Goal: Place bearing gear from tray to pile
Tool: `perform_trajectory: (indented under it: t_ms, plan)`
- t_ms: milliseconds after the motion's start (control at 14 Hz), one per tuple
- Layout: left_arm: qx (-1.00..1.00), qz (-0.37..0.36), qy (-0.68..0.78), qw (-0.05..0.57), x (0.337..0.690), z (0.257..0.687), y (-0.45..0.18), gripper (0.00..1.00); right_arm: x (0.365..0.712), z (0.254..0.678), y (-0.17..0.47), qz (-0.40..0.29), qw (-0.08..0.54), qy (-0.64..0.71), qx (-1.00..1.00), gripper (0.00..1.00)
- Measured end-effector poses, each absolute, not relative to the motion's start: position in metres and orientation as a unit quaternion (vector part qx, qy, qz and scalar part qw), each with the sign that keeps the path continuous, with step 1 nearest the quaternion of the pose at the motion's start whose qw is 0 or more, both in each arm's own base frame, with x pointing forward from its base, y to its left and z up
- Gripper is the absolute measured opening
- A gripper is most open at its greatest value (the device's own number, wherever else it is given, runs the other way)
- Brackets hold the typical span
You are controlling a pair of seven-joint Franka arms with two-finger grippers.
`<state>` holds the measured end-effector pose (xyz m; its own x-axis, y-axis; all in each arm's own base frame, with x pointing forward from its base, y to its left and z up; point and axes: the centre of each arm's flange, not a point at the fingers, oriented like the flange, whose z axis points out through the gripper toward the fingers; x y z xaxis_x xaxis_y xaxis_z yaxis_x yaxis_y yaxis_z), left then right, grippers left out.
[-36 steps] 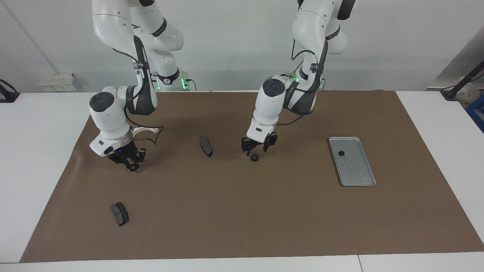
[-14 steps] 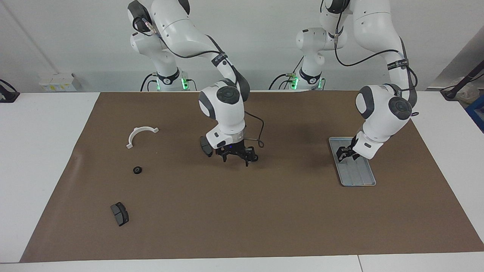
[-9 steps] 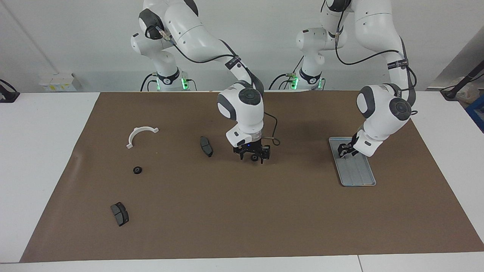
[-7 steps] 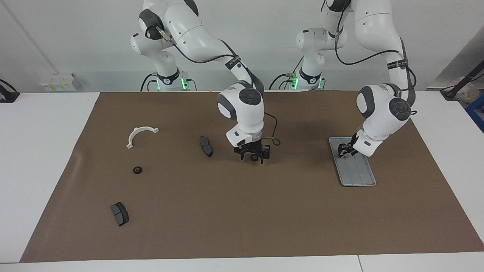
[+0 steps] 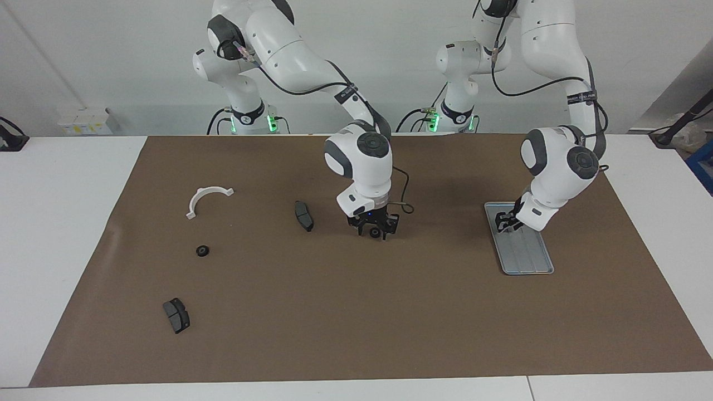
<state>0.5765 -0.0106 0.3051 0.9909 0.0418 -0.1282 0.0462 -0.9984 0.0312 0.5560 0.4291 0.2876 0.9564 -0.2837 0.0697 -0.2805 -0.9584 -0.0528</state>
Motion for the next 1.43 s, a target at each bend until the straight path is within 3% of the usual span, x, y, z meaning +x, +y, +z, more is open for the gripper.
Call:
perform_trajectory:
  t_ms: [143, 573, 716, 860, 1075, 1433]
  plan:
    - [0.998, -0.065, 0.022, 0.017, 0.576, 0.304, -0.011, 0.41, 0.556, 0.290, 0.428, -0.038, 0.018, 0.143, -0.989, 0.35]
    - [0.998, -0.064, 0.022, 0.017, 0.575, 0.303, -0.011, 0.34, 0.572, 0.309, 0.409, -0.039, 0.006, 0.150, -0.988, 0.35]
    - [0.998, -0.063, 0.020, 0.017, 0.575, 0.303, -0.011, 0.26, 0.588, 0.319, 0.372, -0.040, 0.000, 0.139, -0.990, 0.35]
    - [0.998, -0.063, 0.019, 0.017, 0.576, 0.303, -0.011, 0.25, 0.597, 0.327, 0.318, -0.034, -0.012, 0.119, -0.992, 0.35]
    - [0.998, -0.063, 0.019, 0.017, 0.576, 0.303, -0.011, 0.25, 0.590, 0.331, 0.237, -0.014, -0.031, 0.087, -0.996, 0.35]
    - [0.999, -0.039, 0.018, 0.018, 0.587, 0.318, -0.011, 0.25, 0.572, 0.315, 0.166, 0.022, -0.042, 0.029, -0.998, 0.35]
